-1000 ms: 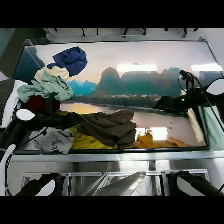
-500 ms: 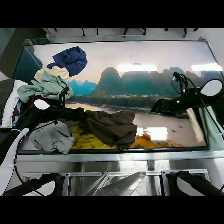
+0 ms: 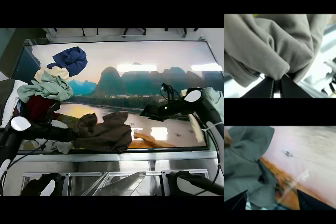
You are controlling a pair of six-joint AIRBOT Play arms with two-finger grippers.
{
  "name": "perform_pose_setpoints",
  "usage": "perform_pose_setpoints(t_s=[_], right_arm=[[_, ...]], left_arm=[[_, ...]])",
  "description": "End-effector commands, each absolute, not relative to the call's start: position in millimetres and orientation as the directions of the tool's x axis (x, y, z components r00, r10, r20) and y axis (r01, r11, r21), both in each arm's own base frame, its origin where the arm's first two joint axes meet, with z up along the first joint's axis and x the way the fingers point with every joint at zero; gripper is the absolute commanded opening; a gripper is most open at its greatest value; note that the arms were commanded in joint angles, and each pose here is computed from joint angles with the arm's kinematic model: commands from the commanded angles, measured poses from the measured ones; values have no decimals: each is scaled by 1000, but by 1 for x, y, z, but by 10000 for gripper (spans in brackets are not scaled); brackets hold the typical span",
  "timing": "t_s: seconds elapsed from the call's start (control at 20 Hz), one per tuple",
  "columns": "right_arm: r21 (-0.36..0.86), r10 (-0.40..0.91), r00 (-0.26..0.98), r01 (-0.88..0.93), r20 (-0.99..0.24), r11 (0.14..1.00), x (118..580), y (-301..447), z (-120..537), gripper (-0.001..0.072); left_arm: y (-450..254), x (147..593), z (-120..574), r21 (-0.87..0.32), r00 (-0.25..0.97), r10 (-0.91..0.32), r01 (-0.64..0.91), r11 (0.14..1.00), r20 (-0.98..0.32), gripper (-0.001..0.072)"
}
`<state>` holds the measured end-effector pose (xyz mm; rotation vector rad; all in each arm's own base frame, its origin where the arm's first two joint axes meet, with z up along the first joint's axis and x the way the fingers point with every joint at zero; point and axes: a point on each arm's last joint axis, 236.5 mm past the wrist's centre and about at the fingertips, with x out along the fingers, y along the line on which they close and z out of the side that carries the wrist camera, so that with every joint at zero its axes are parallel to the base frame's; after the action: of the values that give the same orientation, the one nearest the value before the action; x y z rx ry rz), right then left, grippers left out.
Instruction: Fold the shirts.
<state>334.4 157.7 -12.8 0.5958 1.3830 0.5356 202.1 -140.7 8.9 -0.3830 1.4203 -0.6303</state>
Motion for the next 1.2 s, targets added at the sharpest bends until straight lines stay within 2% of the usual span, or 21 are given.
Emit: perform_pose_setpoints(t_s=[0.0,0.25,0.55,0.65,0.8,0.85,0.9,1.0,1.15], right_arm=[[803,785,175,61,-594,593,364,193,-39,681],[849,842,117,125,-527,514,360,247,-76,679],[844,841,79,87,-535,529,366,301,-76,667],[816,816,60,112,-575,567,363,309,-89,667],[796,802,26,144,-597,588,355,314,-103,657],[802,809,25,148,-588,579,354,319,-102,632],[811,817,20,137,-577,569,351,326,-100,513],[819,823,-1,100,-568,565,344,336,-95,22],[829,827,52,20,-559,559,359,320,-56,20]], left_arm=[[-136,166,8,-603,0,-609,140,786,-793,24],[-135,167,14,-591,46,-604,157,791,-796,24],[-138,168,4,-619,-17,-621,108,778,-784,24],[-145,170,1,-653,-47,-651,90,752,-757,24],[-154,180,5,-692,-35,-693,105,714,-720,24],[-154,185,6,-690,-24,-692,109,716,-722,24],[-154,189,8,-687,-13,-690,116,717,-723,24],[-153,193,12,-683,1,-689,132,718,-724,24],[-154,186,14,-688,-25,-693,151,709,-720,24]])
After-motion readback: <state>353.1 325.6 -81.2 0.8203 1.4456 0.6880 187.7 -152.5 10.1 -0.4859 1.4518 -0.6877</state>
